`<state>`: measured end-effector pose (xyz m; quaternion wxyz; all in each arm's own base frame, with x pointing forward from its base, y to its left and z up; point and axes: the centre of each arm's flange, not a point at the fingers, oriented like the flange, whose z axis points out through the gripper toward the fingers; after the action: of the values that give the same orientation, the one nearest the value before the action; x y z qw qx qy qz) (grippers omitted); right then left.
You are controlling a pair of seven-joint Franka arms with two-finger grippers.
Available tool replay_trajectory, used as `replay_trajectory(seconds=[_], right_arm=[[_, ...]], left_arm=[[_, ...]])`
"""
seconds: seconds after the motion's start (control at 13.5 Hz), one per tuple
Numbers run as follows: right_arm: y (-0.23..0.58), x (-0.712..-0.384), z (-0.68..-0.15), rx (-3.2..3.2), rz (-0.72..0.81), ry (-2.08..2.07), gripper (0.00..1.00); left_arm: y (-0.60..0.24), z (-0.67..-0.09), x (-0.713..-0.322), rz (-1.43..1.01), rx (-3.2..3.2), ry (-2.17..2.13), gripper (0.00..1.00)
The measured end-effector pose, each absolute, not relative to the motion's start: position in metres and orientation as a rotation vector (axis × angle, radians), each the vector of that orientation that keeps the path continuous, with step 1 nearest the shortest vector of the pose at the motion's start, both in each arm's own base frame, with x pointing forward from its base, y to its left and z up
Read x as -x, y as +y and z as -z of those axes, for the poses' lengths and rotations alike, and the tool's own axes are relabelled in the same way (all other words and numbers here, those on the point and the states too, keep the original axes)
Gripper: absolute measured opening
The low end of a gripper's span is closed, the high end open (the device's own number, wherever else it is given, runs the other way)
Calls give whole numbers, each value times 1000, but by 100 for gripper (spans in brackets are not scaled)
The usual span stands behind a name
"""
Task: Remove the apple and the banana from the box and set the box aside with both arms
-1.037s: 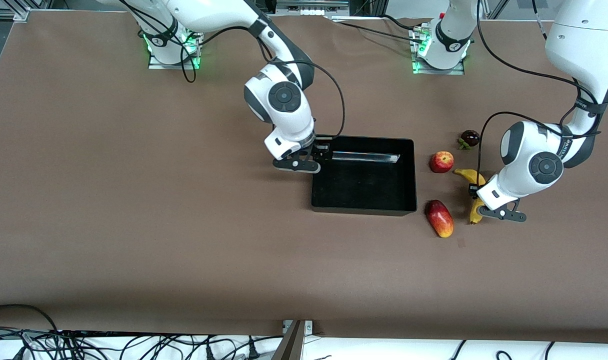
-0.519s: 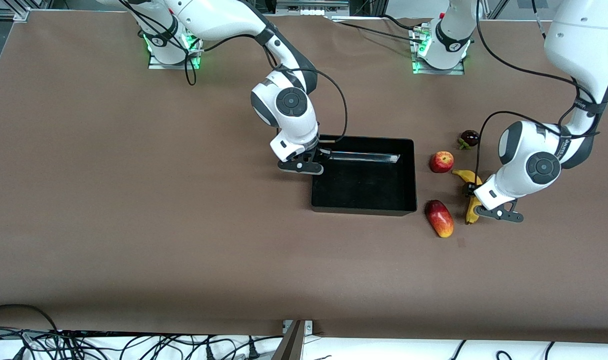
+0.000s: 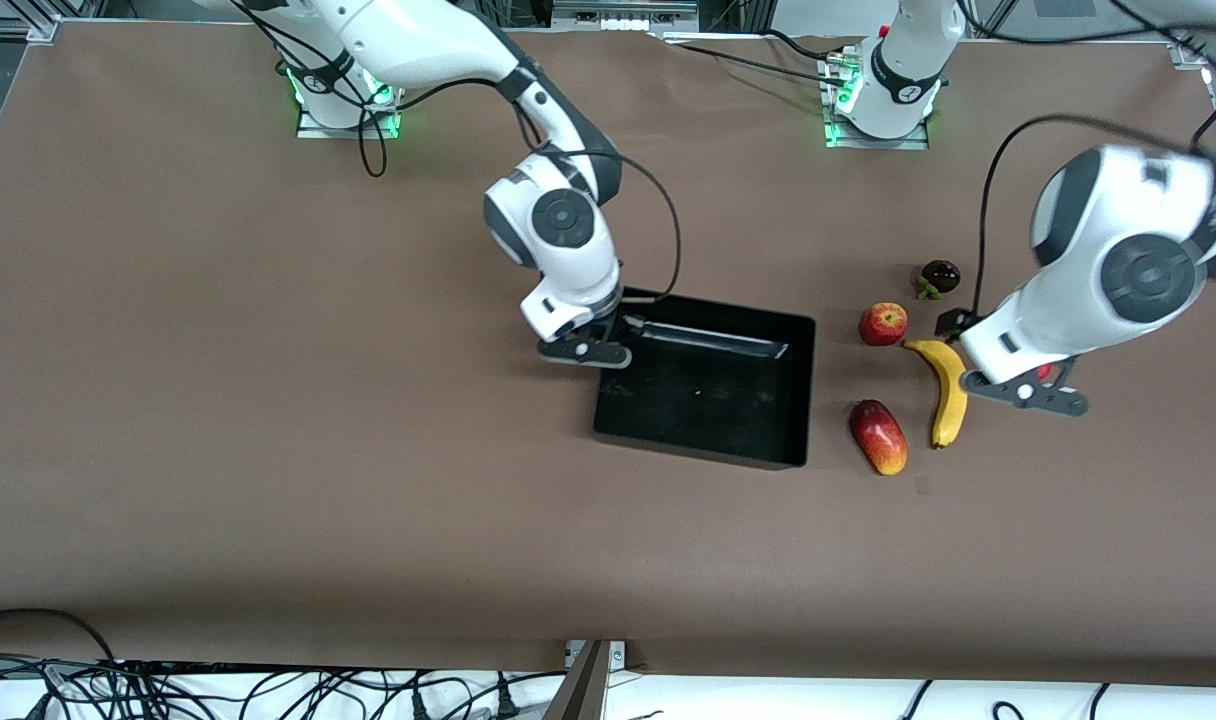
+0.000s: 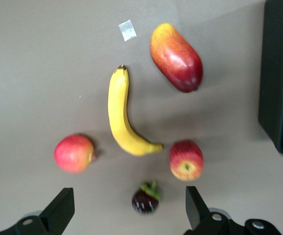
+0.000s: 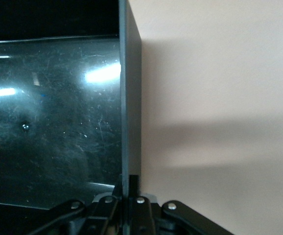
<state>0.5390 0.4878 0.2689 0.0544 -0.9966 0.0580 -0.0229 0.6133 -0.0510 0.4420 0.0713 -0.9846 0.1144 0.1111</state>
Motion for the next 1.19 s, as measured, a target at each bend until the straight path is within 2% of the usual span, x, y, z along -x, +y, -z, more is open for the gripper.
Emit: replay_trajectory(seconds=[0.22,0.44,0.67,0.96,1.19], right_arm=[[424,-577,-316,3091,21,18,5],[326,-617,-357,3127,-35,-91,5],[199,-638,-364,3090,-102,-144,5],[34,-626,-327,3065,-173,-175,5],[-34,-605,-294,3031,-186,-227,5]], left_arm=[[-60,-506,-613,-345,2973,337,100],[-66,-549,-608,-348,3006,335,100],[-36,-568,-605,-335,3105,255,100],[-23,-574,-591,-131,3095,251,100],[-24,-581,-567,-45,3085,250,100]])
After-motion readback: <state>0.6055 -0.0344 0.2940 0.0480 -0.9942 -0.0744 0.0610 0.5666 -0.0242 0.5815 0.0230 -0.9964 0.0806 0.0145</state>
